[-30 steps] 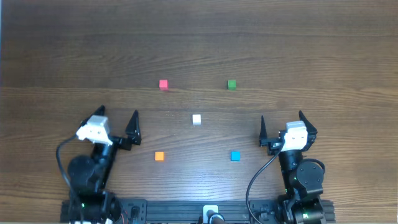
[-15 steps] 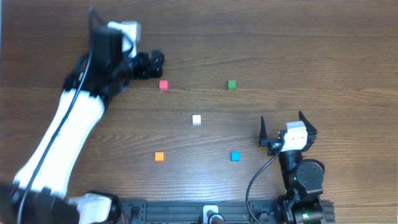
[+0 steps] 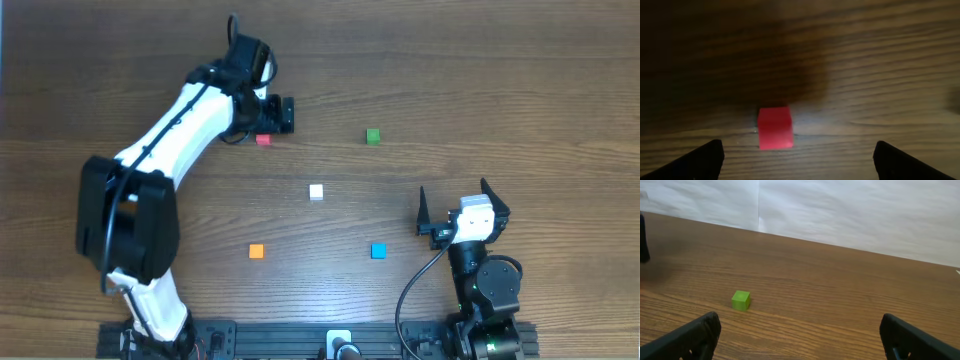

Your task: Stack Cubes

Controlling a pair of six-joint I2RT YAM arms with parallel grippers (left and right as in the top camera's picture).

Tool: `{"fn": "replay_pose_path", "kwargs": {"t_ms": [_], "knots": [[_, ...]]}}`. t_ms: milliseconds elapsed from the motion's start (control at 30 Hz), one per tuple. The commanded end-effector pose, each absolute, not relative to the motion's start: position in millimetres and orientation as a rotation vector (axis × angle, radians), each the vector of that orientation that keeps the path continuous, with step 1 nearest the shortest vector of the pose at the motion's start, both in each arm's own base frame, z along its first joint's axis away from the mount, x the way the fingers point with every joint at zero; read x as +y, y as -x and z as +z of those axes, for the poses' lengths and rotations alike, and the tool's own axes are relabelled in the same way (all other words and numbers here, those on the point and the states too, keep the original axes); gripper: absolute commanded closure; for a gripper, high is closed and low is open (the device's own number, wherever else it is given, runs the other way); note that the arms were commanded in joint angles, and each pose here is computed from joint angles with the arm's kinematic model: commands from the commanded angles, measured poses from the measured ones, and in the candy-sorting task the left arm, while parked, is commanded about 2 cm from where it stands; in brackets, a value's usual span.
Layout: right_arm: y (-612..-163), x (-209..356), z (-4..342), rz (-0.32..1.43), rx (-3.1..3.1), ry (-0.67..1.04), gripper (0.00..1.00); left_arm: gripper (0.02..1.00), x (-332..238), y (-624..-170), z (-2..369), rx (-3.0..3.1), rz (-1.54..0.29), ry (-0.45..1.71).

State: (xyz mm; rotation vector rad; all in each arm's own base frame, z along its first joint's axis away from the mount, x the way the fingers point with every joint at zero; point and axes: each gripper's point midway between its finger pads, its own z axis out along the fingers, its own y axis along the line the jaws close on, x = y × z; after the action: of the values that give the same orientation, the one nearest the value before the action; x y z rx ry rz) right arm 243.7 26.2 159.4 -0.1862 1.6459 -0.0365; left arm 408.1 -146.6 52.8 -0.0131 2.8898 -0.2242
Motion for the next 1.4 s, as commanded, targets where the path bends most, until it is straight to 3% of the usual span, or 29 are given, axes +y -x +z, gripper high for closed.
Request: {"fn": "replay_pose_path", "kwargs": {"t_ms": [33, 367, 600, 933, 1000, 1033, 1200, 1333, 1400], "knots": [[-243.5, 28.6, 157.3, -0.025, 1.644, 0.193, 0.009, 0.077, -138.9, -411.8, 36.8, 2.914, -0.141, 0.052], [-243.5, 28.6, 157.3, -0.025, 1.644, 0.193, 0.007, 0.137, -130.6, -411.2, 10.2, 2.953, -0.053, 0.06], [-243.5, 28.6, 157.3, -0.025, 1.644, 0.193, 0.007, 0.253, -134.7, -413.8, 1.2, 2.952, -0.055, 0.049], [-243.5, 28.6, 157.3, -0.025, 1.644, 0.193, 0.009, 0.544, -136.0, -413.3, 1.1, 2.95, -0.045, 0.042], [-243.5, 28.6, 157.3, -0.025, 1.644, 0.193, 0.009, 0.625, -136.0, -413.3, 1.1, 2.95, -0.045, 0.043], [-243.5, 28.6, 157.3, -0.025, 1.644, 0.193, 0.007, 0.711, -136.0, -413.3, 1.1, 2.95, -0.045, 0.043], [-243.5, 28.6, 157.3, -0.025, 1.644, 0.193, 0.007, 0.86, -135.9, -413.9, 2.0, 2.947, -0.046, 0.044], [-243.5, 28.6, 157.3, -0.025, 1.644, 0.193, 0.007, 0.98, -142.7, -410.4, 39.3, 2.894, -0.075, 0.1], [-243.5, 28.6, 157.3, -0.025, 1.644, 0.193, 0.007, 0.98, -149.6, -404.2, 64.8, 2.86, -0.096, 0.128]]}}
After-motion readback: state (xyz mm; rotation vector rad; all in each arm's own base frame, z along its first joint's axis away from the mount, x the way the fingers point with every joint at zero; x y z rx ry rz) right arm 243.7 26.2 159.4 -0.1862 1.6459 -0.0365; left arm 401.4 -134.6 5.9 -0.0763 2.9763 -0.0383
